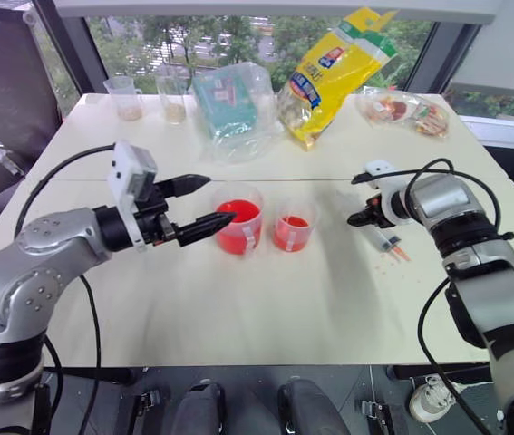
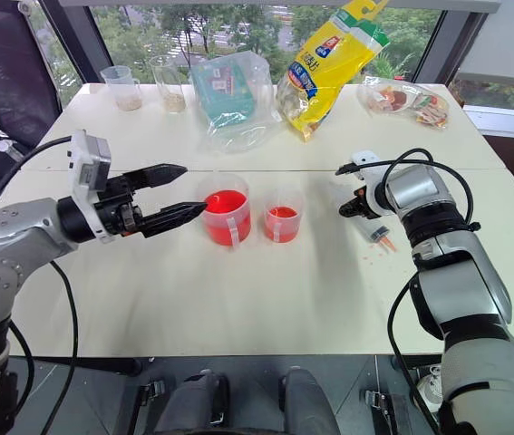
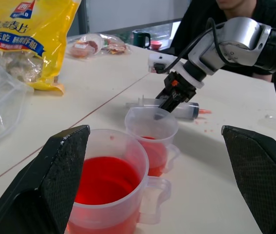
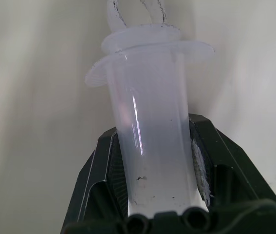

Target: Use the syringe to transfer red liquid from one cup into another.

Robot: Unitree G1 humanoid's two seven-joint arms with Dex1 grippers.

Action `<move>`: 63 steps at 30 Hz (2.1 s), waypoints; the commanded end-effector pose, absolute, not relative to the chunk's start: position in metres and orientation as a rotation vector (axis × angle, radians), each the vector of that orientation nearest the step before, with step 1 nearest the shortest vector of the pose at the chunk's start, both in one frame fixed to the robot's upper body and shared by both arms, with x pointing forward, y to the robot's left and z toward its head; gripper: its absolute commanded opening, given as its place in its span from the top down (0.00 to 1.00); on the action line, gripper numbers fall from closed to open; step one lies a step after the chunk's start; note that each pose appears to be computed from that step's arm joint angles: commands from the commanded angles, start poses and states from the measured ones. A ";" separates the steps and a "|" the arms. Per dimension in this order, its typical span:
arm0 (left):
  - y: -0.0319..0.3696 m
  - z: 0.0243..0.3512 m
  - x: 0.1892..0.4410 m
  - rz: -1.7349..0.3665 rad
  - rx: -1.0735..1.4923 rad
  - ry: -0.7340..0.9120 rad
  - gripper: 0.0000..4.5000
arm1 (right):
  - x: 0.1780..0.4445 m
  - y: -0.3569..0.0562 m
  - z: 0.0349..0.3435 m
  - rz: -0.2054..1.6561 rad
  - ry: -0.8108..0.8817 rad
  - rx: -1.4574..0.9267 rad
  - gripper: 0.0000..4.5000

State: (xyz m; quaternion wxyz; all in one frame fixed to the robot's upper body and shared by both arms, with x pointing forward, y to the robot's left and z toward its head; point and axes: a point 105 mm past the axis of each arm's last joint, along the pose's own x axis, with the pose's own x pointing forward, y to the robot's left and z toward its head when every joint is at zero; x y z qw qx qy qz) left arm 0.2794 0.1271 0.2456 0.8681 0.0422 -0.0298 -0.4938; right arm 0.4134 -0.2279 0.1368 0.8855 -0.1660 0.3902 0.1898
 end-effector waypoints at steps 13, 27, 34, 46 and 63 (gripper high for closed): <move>0.145 0.299 0.292 -1.037 0.154 -0.199 0.00 | 0.341 -0.085 0.333 0.947 -0.439 -0.045 0.69; 0.146 0.310 0.282 -1.090 0.167 -0.164 0.00 | 0.344 -0.010 0.264 1.044 -0.485 0.163 0.69; 0.140 0.304 0.284 -1.104 0.145 -0.145 0.00 | 0.348 0.001 0.230 1.039 -0.427 0.118 0.69; 0.125 0.298 0.293 -1.149 0.085 -0.141 0.00 | 0.344 0.006 0.211 1.069 -0.382 0.051 0.69; 0.109 0.285 0.306 -1.190 -0.012 -0.109 0.53 | 0.343 0.010 0.207 1.082 -0.367 0.032 0.69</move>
